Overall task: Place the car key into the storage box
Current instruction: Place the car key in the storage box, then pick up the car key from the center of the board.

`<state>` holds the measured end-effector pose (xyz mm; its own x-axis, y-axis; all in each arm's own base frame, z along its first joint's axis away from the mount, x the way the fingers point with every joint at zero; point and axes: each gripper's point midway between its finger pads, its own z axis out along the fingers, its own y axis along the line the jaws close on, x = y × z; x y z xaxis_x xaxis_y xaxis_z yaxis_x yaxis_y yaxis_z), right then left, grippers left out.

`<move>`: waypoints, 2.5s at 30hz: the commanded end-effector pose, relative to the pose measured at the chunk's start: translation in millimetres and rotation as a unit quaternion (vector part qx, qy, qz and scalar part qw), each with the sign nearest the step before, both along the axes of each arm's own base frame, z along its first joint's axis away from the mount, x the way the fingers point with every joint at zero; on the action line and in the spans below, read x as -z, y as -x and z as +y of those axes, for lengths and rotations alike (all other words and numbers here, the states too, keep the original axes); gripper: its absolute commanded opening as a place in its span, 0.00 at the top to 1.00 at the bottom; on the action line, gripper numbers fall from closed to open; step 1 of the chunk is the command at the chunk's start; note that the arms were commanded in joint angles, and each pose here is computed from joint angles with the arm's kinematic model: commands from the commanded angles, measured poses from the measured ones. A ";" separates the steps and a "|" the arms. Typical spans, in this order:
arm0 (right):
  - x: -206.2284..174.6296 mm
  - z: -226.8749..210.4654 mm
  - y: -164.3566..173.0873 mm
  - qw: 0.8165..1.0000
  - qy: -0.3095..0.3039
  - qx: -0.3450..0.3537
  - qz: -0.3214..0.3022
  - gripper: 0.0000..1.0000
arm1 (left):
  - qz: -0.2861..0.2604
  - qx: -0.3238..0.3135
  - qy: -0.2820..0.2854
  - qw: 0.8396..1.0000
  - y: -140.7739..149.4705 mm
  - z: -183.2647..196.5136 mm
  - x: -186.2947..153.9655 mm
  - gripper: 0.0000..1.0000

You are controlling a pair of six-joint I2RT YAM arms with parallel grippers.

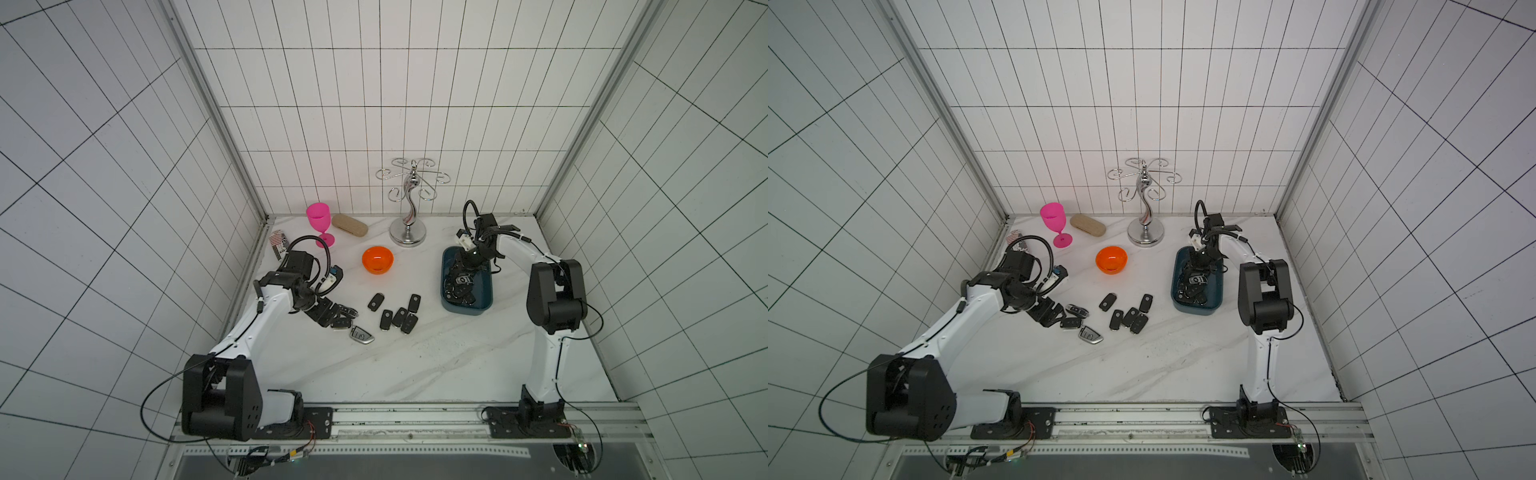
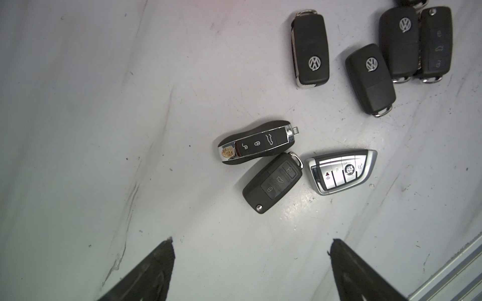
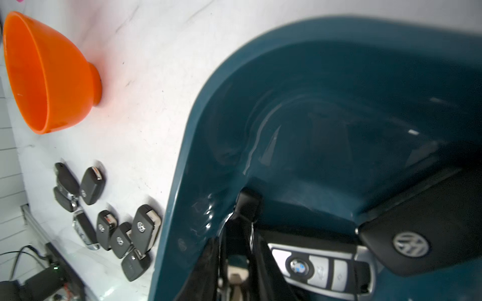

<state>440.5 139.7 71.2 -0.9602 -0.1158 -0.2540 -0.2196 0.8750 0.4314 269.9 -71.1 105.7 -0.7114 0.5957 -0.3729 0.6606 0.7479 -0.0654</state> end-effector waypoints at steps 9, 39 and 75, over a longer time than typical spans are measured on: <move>-2.7 -9.0 -8.7 1.000 0.020 0.006 -0.004 0.53 | -0.057 0.187 -0.056 0.979 19.3 4.6 38.9 0.09; -17.8 -28.8 -8.9 0.999 0.012 0.031 -0.017 0.42 | 0.009 0.270 -0.038 0.962 10.7 -8.7 90.5 0.37; -109.4 21.6 19.5 0.989 -0.107 -0.003 -0.099 0.39 | -0.189 0.212 0.061 0.957 -39.5 -60.0 -57.5 0.66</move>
<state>438.6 129.6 160.9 -0.9042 -0.0159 -0.4267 -0.2441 0.8392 0.4860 300.0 -105.0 130.1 -0.2634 0.8082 -0.5268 0.8941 0.4095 0.1813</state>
